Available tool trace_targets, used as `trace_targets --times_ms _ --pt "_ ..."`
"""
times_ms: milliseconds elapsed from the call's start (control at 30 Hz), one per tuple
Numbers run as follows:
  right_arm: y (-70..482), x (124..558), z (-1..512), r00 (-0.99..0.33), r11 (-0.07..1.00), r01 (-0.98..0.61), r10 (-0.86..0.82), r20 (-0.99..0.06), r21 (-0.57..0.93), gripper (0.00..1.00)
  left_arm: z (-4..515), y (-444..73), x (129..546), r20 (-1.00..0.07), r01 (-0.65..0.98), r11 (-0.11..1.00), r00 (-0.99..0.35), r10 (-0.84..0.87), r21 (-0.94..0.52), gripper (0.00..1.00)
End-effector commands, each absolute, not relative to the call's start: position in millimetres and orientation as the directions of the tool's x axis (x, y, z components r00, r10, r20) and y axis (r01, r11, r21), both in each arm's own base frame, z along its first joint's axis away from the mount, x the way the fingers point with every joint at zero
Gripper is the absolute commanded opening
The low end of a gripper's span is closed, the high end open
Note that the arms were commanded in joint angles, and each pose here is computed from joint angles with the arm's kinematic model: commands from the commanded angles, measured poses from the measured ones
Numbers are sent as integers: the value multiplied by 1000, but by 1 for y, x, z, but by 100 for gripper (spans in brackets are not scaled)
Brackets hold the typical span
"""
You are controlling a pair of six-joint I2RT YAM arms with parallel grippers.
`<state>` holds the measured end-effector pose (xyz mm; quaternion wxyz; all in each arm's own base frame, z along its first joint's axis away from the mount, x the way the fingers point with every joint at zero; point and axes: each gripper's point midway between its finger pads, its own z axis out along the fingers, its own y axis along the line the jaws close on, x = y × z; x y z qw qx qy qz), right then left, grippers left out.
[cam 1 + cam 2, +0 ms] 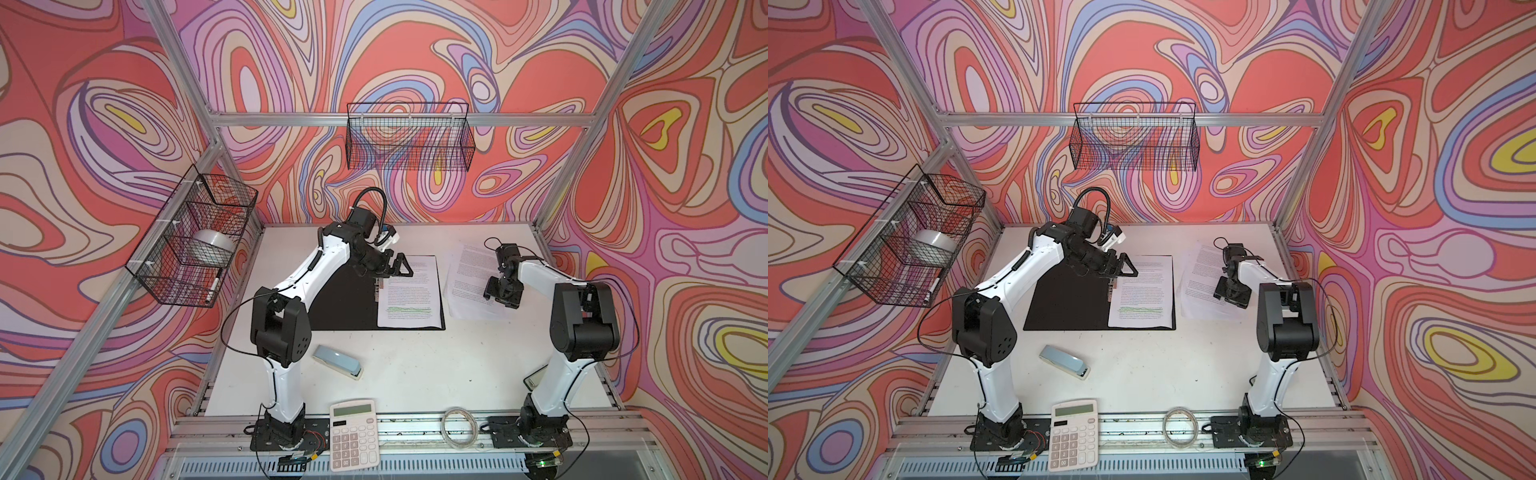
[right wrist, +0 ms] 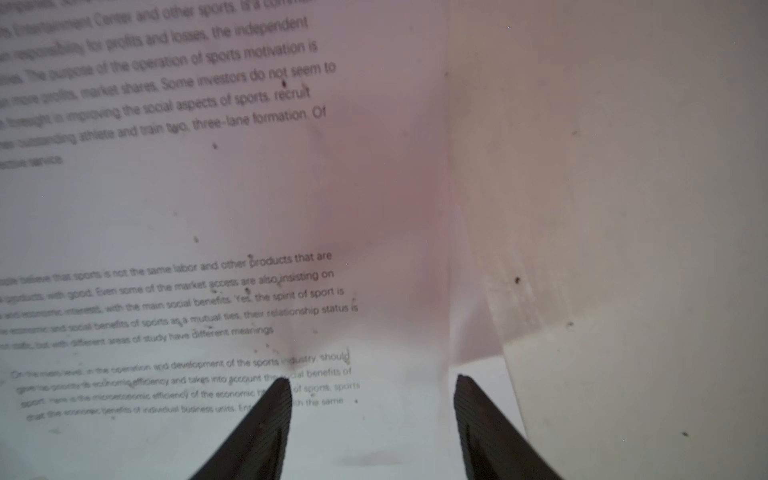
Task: Put the files into the folder
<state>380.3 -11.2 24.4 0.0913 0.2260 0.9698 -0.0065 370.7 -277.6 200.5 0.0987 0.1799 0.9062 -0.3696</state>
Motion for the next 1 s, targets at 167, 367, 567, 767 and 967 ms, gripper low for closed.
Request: trace_targets --times_ms 167,367,567,767,967 --pt "-11 375 2 -891 897 442 440 -113 5 63 206 -278 364 -326 420 653 -907 268 -631 95" --pt "-16 366 -9 -893 896 442 437 -104 -36 51 206 -278 364 -323 418 651 -907 268 -633 95" --pt "-18 362 -12 -894 896 442 436 -106 -44 42 207 -279 362 -324 419 648 -907 269 -636 95" --pt "-19 371 4 -888 897 441 432 -160 -23 32 206 -278 362 -325 418 650 -907 267 -635 95" --pt "-18 375 17 -887 900 435 427 -174 -11 38 211 -279 363 -327 419 644 -907 265 -640 95"
